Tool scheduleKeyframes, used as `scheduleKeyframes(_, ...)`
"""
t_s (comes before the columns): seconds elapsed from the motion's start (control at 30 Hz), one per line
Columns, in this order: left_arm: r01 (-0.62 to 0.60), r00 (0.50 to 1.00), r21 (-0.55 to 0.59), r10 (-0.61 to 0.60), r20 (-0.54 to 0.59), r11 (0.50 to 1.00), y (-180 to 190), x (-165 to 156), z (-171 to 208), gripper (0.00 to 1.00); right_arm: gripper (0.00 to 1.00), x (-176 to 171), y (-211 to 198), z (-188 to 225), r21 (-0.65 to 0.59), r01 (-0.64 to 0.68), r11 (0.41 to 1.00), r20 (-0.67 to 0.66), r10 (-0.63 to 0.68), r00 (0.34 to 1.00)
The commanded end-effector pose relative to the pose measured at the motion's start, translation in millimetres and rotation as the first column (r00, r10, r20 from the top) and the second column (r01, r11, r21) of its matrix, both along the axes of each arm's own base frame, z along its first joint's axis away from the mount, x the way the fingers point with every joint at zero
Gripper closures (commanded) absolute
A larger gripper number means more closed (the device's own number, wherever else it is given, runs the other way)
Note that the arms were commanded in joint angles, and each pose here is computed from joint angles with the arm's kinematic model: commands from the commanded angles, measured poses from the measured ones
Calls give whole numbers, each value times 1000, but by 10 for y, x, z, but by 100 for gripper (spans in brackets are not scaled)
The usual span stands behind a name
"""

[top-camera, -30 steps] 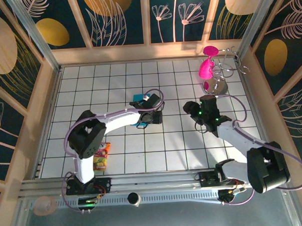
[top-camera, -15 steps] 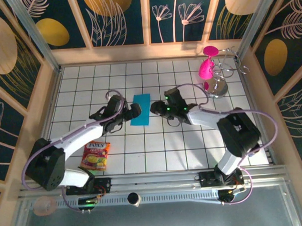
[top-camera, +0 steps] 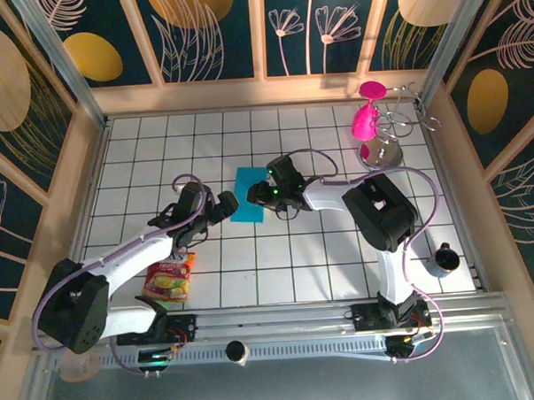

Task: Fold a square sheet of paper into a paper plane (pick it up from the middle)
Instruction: Move the paper to the center of the table.

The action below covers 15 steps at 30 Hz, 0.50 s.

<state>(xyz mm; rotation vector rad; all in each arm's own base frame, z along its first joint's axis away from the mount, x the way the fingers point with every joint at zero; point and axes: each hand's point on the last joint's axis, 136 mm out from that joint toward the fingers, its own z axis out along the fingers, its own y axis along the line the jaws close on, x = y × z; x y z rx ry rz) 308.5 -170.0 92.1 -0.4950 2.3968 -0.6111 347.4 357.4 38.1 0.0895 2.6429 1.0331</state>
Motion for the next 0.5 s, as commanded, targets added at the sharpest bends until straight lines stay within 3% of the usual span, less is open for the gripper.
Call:
scheduleKeyframes(0.0, 2, 1000, -29, -2, -12, 1000, -45, 29, -35, 1, 53, -48, -22, -115, -52, -21, 998, -32, 19, 999)
scheduleKeyframes(0.27, 113, 993, -102, -116, -27, 988, -287, 1, -95, 3, 53, -421, -415, -447, -202, -130, 971, -97, 113, 989)
scheduleKeyframes(0.47, 187, 980, -194, -197, -30, 963, -478, -68, -89, 6, 56, -542, -662, -109, -149, -153, 977, 2, 155, 988)
